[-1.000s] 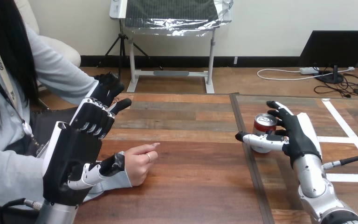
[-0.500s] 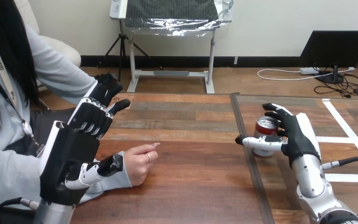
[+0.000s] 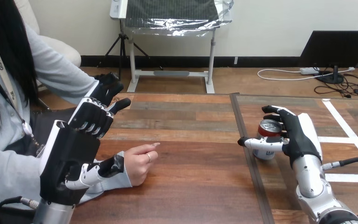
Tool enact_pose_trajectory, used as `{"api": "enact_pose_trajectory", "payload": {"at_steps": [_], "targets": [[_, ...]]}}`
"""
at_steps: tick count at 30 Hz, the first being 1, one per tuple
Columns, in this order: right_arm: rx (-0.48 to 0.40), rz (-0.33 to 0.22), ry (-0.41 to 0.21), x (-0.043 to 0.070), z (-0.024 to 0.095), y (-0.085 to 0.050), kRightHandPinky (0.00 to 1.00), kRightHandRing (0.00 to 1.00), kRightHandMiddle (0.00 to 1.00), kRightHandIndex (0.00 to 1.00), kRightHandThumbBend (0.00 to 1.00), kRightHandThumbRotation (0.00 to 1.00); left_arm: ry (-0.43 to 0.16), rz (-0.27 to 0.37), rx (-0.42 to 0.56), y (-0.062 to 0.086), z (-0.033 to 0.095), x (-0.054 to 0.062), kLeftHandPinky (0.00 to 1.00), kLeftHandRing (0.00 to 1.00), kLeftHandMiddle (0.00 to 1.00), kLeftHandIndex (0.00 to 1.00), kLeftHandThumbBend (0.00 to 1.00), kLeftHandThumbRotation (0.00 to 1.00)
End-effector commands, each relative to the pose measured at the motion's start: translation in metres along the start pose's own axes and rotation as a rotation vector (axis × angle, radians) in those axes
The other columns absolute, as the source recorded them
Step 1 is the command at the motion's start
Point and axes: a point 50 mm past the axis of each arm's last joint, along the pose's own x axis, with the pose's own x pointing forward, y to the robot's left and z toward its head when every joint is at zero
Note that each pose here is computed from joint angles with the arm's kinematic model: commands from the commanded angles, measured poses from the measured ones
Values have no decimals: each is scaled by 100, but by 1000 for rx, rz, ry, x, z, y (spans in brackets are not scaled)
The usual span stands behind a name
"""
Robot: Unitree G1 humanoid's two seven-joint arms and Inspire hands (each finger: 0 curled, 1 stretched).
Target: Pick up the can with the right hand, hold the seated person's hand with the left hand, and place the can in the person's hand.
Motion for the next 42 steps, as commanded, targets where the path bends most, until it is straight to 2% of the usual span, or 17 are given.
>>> {"api": "enact_pose_trajectory", "payload": {"at_steps": [1, 9, 19, 29, 36, 42], "targets": [[3, -9, -49, 9, 22, 3, 67, 73, 75, 77, 91, 2, -76, -14, 43, 7, 11, 13, 86, 95, 96, 91, 100, 48], [-19, -18, -50, 8, 21, 3, 59, 66, 71, 73, 90, 0, -72, -19, 40, 7, 13, 13, 86, 95, 96, 91, 100, 49], [15, -24, -12, 8, 17, 2, 48, 56, 64, 67, 89, 0, -80, -17, 42, 9, 14, 12, 87, 96, 96, 91, 100, 47], [36, -26, 13, 7, 12, 2, 48, 52, 57, 61, 87, 0, -71, -19, 38, 9, 15, 10, 88, 96, 96, 92, 100, 48], [73, -22, 43, 6, 9, 2, 49, 52, 56, 60, 84, 0, -70, -12, 38, 9, 16, 9, 88, 96, 97, 91, 100, 47], [86, -27, 43, 5, 7, 2, 47, 50, 54, 58, 83, 0, -72, -15, 38, 9, 16, 8, 88, 97, 97, 92, 100, 47]]}}
